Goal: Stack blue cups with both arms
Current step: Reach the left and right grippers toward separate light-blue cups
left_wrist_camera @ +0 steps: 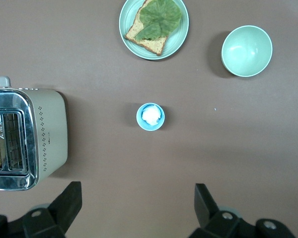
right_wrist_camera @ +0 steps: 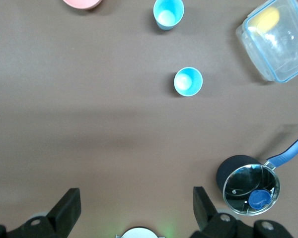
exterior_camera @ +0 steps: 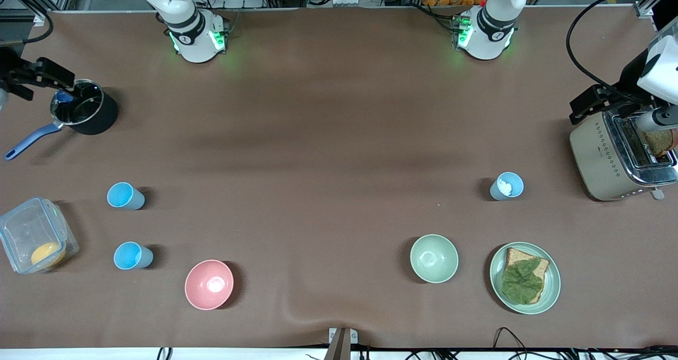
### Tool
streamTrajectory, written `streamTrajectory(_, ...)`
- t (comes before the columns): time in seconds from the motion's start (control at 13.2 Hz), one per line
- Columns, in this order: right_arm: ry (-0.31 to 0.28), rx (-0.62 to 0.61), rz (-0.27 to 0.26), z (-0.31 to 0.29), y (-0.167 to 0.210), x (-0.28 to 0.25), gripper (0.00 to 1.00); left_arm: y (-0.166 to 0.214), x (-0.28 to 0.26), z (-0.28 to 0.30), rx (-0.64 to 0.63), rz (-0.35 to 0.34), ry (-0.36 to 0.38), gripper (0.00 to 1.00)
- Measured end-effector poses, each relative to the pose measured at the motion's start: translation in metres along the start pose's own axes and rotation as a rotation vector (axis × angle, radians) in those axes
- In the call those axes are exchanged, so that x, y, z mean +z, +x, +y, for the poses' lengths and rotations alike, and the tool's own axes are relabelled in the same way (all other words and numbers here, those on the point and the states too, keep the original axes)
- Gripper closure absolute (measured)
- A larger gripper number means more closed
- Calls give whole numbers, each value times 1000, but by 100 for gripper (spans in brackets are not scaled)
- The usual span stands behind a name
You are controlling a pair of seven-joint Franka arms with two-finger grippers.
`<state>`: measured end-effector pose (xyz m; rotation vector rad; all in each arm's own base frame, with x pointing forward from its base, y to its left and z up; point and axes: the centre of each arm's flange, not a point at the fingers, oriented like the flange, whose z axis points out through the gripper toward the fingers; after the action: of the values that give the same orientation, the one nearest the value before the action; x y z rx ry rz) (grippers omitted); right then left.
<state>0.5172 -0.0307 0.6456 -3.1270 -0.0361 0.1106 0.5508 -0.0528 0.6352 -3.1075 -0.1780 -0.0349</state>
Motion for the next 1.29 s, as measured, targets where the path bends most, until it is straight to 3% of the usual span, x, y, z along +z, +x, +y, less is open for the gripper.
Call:
streamTrajectory(0.38, -5, -2, 18, 1, 10, -7, 0, 0, 10, -9, -13, -44, 8, 0)
streamTrajectory(0.53, -5, -4, 12, 0, 10, -6, 0, 9, 50, -12, -15, -95, 13, 0)
streamTrajectory(0.68, -3, -11, -20, -4, 8, -2, 0, 22, 113, -24, -17, -95, 6, 0)
streamTrajectory(0.91, 13, -23, -153, -7, 30, 49, 0, 20, 205, -47, 0, -75, -7, 0)
streamTrajectory(1.13, 39, -21, -307, 2, 80, 155, 0, 14, 277, -62, -10, -89, -21, 0)
streamTrajectory(1.29, 59, -24, -356, 15, 112, 232, 0, 20, 313, -67, -10, -96, -34, 5)
